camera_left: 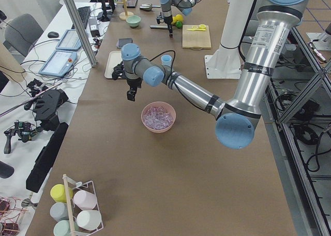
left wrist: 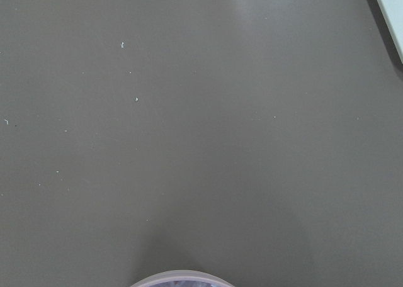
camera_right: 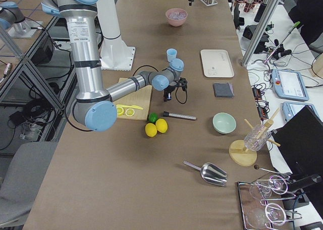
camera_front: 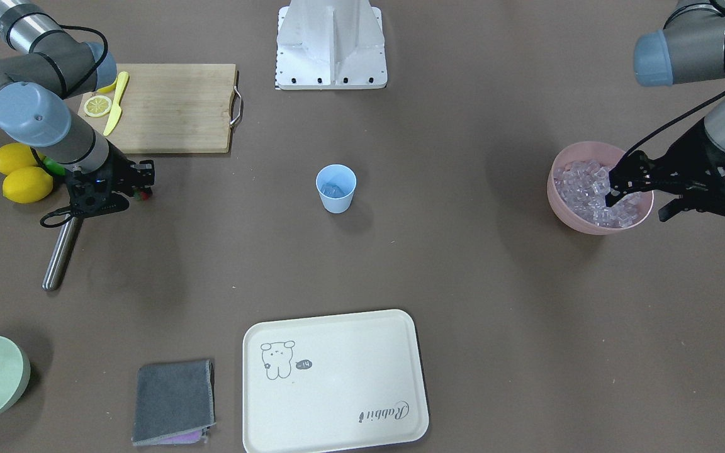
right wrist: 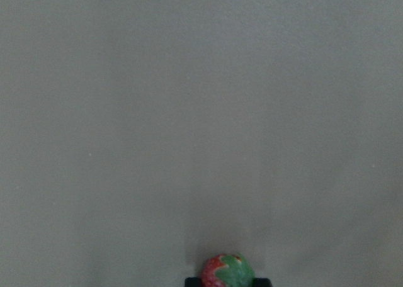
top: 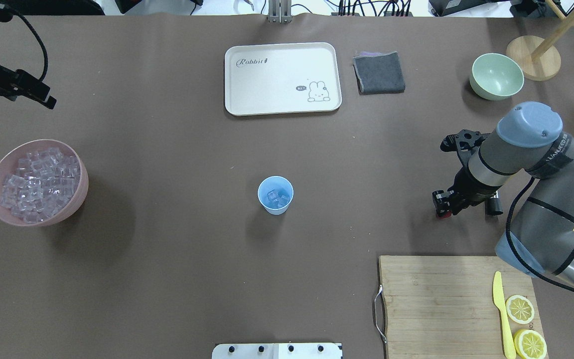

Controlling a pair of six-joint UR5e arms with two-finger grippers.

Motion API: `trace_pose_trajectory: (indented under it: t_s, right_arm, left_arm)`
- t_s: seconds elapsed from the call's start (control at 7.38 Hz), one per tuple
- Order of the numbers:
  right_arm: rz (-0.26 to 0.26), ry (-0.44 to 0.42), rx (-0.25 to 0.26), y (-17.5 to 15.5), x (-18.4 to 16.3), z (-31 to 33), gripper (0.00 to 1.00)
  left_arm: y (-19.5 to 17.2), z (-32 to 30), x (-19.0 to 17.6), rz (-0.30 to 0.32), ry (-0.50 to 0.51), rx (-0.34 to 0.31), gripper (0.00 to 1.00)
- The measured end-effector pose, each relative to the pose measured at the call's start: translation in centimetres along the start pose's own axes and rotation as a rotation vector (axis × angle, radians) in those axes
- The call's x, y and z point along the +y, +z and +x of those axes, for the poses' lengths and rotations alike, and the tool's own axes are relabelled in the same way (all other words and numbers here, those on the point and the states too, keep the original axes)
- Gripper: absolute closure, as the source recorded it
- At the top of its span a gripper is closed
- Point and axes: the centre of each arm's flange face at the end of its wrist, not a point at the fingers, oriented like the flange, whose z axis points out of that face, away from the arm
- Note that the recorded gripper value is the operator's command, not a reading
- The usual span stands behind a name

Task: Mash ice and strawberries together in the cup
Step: 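Carry the strawberry with the right gripper over the blue cup and release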

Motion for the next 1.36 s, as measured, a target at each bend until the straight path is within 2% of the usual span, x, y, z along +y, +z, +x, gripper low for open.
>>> trace_pose_trajectory:
  t_s: [0.14,0.41,0.95,1.08,1.36]
  right_arm:
    - [0.012,-0.007,-0.012,-0.7,-0.4,-0.7,1.00]
    - [0.074,-0.016,-0.070,-4.7,-1.3,-3.9,1.00]
    - [0.196,-0.056,-0.210,-12.3,-3.4,-16.1,1.00]
    - [0.221,-0.086,-0.230,-13.2,-3.6,-19.3,1.00]
    - [0.251,-0.126,-0.242,-12.8,-3.8,-26.1,1.00]
  left_arm:
    - [-0.1,0.0,0.0,0.002,-0.001,0.000,0.05]
    - [-0.8,-0.8,-0.1,0.014,-0.013,-0.008,0.05]
    - [-2.0,-5.2,1.2,0.033,-0.083,-0.063,0.04]
    - [-1.9,-6.6,2.3,0.028,-0.106,-0.078,0.04]
    - [-1.8,-9.2,4.6,0.014,-0.150,-0.097,0.04]
